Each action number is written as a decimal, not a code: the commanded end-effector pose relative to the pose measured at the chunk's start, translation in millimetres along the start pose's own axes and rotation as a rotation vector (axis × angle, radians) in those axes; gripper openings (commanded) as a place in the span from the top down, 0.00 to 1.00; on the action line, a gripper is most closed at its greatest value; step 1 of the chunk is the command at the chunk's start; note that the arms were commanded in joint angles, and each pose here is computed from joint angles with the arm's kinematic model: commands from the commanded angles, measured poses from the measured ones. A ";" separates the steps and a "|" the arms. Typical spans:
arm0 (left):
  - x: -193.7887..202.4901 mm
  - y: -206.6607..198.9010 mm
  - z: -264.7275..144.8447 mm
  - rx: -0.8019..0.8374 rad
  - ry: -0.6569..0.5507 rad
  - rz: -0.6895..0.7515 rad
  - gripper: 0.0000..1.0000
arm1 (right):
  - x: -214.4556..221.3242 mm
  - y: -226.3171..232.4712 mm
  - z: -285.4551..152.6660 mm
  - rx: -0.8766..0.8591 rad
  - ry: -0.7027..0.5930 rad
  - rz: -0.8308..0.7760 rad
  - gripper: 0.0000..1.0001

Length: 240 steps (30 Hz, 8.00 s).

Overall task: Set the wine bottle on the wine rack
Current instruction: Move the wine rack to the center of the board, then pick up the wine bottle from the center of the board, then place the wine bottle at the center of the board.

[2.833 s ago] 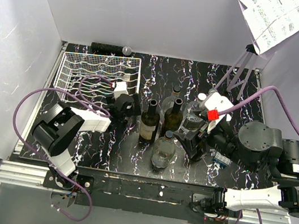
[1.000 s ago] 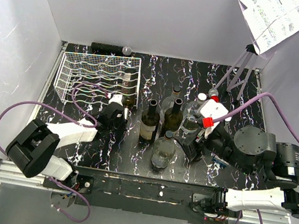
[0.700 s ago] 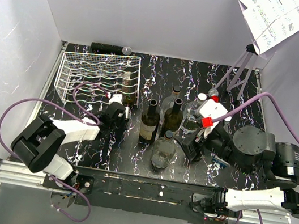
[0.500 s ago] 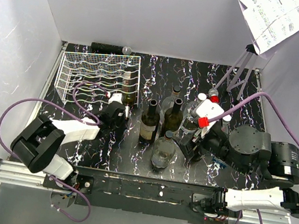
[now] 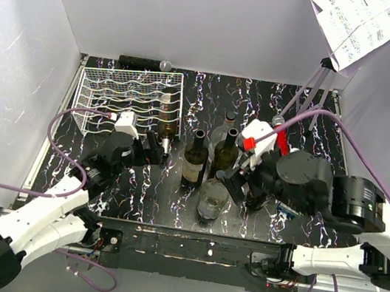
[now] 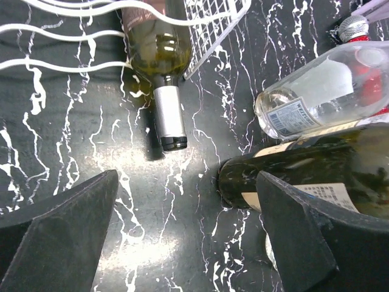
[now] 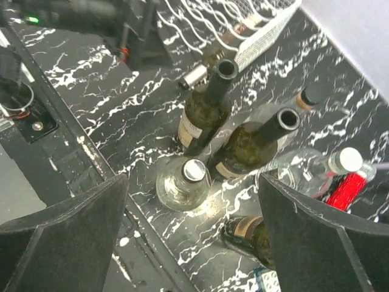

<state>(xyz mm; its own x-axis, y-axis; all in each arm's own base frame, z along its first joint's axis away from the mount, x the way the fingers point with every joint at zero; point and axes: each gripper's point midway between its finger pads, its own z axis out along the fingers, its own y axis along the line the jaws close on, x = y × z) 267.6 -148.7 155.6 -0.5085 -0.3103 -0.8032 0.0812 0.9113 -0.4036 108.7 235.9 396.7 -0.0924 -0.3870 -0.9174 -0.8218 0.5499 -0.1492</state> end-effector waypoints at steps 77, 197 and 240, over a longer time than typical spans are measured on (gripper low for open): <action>29.5 -102.6 -112.6 0.829 0.191 0.327 0.02 | 138.5 -0.8 100.8 0.153 0.721 0.259 0.99; 55.6 -151.4 -103.0 1.022 0.108 0.646 0.02 | -26.0 50.0 38.7 -0.413 0.105 0.198 0.99; -111.8 0.3 -179.4 0.016 -0.233 0.159 0.02 | 43.4 72.9 181.1 -0.033 0.331 0.174 0.70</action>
<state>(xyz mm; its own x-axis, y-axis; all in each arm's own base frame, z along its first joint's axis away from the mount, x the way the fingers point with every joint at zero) 172.2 -77.5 320.4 -0.2946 -0.2039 -0.9336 0.2027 0.9414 -0.2696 144.9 392.2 231.3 -0.4024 -0.6373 -0.6572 -0.8245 0.5643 -0.0424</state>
